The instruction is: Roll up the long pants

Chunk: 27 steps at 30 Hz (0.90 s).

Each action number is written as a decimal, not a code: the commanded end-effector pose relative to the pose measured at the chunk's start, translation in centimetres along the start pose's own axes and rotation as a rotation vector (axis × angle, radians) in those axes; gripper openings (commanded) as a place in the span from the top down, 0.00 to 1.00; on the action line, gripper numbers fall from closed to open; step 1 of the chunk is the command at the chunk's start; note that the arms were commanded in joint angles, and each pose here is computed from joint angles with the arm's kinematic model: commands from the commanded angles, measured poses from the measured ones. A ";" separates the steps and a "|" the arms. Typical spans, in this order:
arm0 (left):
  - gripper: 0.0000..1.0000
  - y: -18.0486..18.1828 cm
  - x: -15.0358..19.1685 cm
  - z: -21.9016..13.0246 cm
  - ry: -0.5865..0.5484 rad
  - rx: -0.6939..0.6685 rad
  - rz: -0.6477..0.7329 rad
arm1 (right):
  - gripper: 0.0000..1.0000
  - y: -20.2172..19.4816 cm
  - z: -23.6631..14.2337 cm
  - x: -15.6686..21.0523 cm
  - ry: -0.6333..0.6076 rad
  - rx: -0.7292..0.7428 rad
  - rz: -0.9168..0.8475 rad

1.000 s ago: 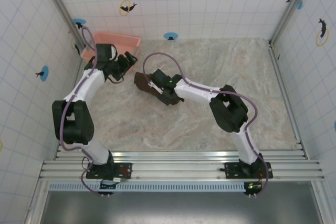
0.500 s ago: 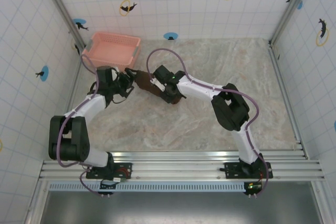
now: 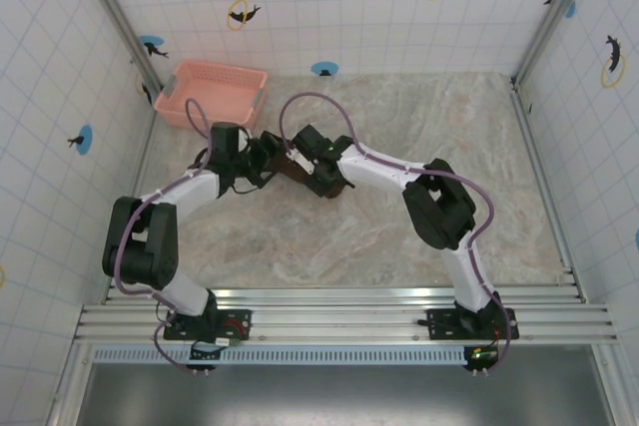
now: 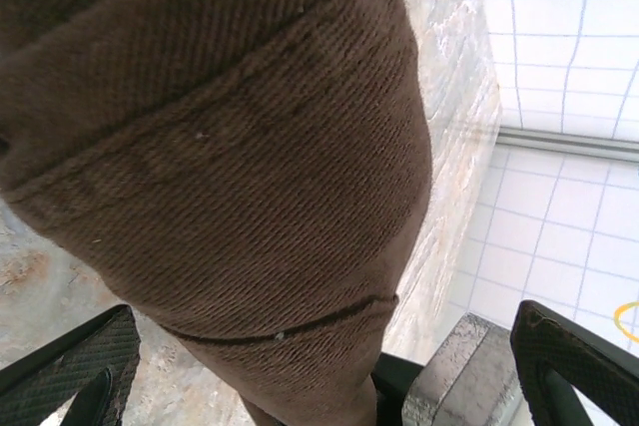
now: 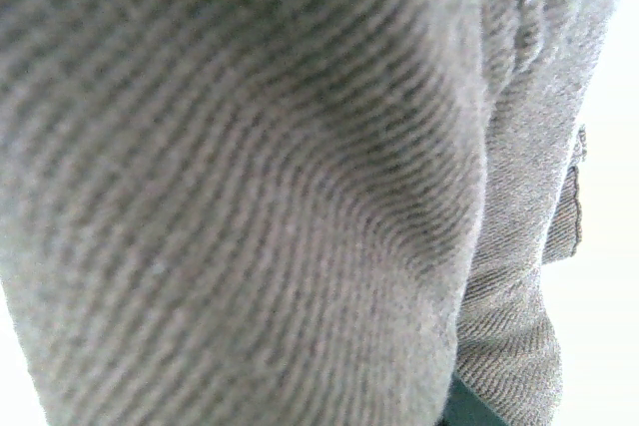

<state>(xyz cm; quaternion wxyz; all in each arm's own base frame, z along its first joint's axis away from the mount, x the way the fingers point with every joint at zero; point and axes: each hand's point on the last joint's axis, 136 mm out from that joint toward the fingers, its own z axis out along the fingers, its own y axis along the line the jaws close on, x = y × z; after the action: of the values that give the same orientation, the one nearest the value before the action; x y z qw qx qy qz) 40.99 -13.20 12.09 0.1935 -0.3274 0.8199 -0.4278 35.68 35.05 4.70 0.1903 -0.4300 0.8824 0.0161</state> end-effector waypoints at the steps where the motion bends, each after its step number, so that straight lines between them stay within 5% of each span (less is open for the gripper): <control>1: 0.02 0.8 0.4 0.9 0.010 -0.066 -0.020 | 1.00 5.6 4.0 11.3 0.398 -0.226 0.025; 15: 0.03 4.2 0.1 6.8 -0.044 -0.165 -0.047 | 1.00 6.9 4.0 11.7 0.381 -0.296 0.035; 27: 0.03 7.3 3.6 10.4 0.013 -0.281 -0.028 | 1.00 8.2 2.7 9.1 0.320 -0.430 0.083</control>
<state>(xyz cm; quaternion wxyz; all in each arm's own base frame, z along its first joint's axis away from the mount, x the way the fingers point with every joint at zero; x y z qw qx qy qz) 45.45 -16.23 4.91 0.1994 -0.3836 0.8280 -0.3570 35.57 35.10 5.09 0.1866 -0.4135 0.8886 0.0676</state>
